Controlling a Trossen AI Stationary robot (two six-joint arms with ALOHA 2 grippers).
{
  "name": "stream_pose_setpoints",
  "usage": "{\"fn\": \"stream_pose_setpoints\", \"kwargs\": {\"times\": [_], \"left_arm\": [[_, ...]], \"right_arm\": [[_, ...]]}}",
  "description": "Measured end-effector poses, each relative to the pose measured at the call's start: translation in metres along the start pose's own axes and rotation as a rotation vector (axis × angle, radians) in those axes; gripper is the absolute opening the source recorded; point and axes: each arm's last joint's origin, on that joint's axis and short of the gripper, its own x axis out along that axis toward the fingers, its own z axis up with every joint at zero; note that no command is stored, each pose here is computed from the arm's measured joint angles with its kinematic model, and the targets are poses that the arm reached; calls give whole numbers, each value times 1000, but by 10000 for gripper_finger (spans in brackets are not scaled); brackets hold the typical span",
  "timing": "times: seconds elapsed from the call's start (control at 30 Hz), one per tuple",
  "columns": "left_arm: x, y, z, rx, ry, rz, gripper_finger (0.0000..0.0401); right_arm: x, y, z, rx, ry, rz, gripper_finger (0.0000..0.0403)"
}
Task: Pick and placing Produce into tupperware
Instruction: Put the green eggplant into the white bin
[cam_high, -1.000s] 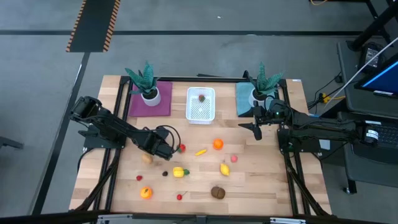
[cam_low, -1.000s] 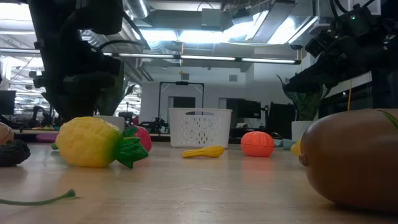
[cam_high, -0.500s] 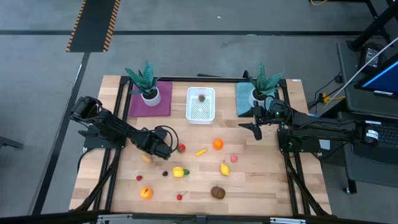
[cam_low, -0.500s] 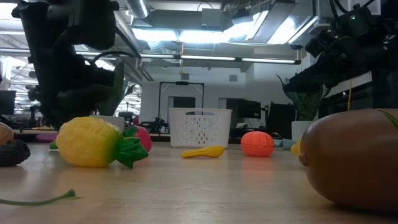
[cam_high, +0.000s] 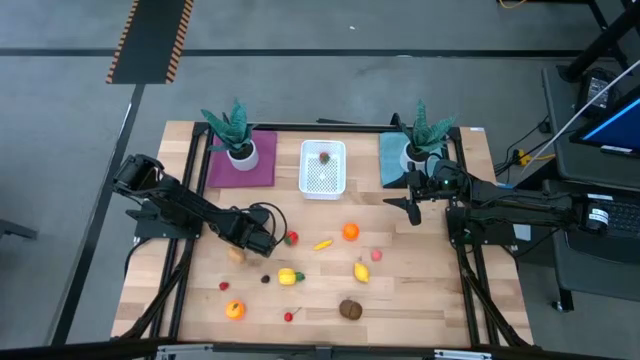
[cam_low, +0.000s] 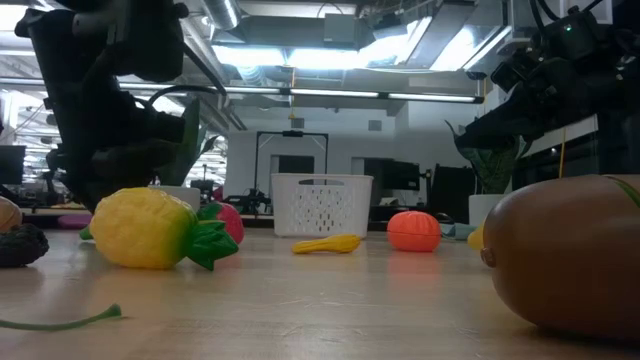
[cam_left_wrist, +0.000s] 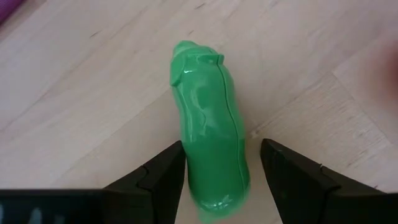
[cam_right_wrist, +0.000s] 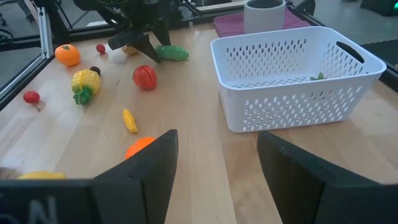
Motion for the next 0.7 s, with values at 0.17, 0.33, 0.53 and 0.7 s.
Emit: {"fn": "stream_pose_setpoints", "kwargs": {"times": [0.17,0.33,0.53,0.7], "left_arm": [[0,0,0,-5,2,-2,174],[0,0,0,-4,0,2,130],[0,1,0,-2,-3,8,110],[-1,1,0,0,-1,1,130]], "right_arm": [[0,0,0,0,0,0,223],[0,0,0,0,0,0,223],[0,0,0,0,0,0,223],[0,0,0,0,0,0,223]]}}
